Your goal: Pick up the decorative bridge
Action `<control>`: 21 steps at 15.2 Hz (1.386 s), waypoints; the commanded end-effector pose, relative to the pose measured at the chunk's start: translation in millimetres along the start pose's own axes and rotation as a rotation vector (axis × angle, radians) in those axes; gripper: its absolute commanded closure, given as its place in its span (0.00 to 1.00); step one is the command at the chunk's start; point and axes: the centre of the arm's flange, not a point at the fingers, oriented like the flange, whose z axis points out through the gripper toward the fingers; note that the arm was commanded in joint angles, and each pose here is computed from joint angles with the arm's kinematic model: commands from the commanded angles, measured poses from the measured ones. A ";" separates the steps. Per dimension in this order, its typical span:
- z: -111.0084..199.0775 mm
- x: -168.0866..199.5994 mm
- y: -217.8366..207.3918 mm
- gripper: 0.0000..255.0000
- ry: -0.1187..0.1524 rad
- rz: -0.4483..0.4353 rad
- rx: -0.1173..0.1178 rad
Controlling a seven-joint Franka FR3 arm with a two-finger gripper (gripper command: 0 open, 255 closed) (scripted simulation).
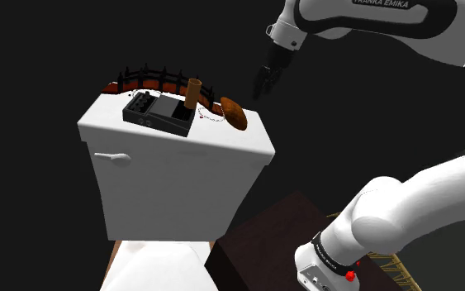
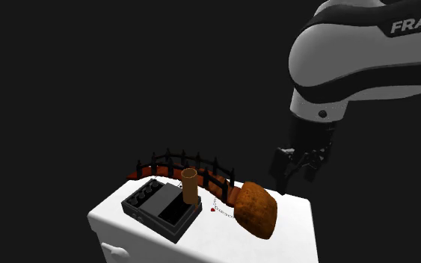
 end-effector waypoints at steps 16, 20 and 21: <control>2.9 165.0 -113.9 0.00 0.101 -0.520 0.138; -1.9 193.7 -151.4 0.00 0.125 -0.642 0.171; -3.3 200.1 -161.3 0.00 0.131 -0.672 0.179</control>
